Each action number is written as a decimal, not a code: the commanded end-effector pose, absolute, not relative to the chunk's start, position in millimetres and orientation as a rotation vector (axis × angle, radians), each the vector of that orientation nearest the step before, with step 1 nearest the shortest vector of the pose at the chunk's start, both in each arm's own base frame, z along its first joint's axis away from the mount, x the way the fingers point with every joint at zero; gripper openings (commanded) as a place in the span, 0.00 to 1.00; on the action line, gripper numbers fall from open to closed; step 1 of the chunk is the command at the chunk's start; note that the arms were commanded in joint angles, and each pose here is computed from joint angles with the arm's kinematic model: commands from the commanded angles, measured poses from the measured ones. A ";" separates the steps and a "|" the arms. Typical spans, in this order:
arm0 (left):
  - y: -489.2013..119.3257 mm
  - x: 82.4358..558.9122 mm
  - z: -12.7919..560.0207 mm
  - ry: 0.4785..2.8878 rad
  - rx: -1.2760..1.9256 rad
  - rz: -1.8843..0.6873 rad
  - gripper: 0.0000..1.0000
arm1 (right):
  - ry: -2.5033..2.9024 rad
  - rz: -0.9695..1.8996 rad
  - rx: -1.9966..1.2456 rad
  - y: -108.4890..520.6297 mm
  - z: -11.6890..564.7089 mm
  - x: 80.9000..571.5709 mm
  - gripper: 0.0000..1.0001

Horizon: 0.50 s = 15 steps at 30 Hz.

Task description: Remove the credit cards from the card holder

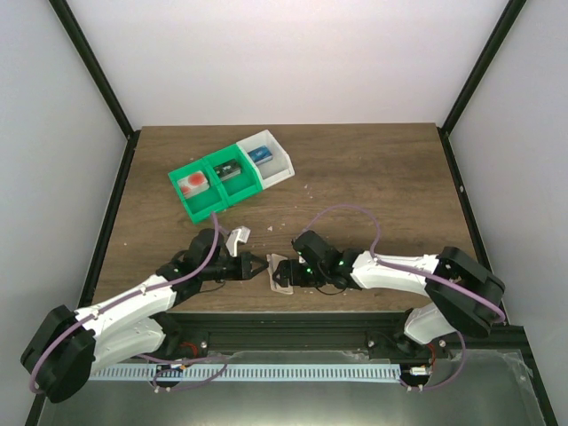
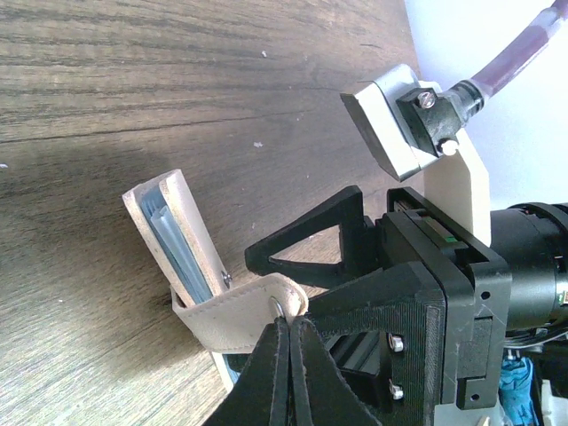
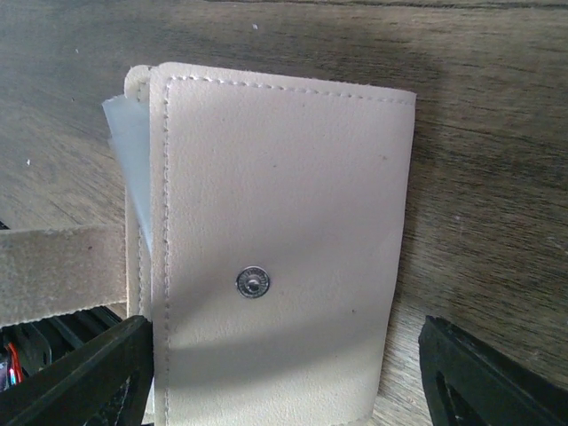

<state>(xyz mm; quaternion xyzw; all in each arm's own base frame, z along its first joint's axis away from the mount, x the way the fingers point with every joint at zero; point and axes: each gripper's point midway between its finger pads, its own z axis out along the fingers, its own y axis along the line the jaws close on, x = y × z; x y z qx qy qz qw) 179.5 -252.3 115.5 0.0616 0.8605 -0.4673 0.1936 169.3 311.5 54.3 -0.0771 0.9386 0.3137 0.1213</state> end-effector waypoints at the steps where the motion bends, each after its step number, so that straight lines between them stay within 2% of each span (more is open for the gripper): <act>1: -256.1 181.3 129.4 2.359 0.189 -1.353 0.00 | 2.697 0.951 -0.252 324.4 68.2 173.5 0.82; 7: -254.4 180.5 128.2 2.360 0.190 -1.346 0.00 | 2.706 0.889 -0.241 317.8 64.9 176.3 0.77; 11: -252.4 180.1 125.3 2.367 0.189 -1.329 0.00 | 2.694 0.847 -0.221 310.6 68.0 179.3 0.69; 15: -250.1 178.8 121.5 2.376 0.189 -1.316 0.00 | 2.674 0.811 -0.204 303.0 73.6 182.1 0.67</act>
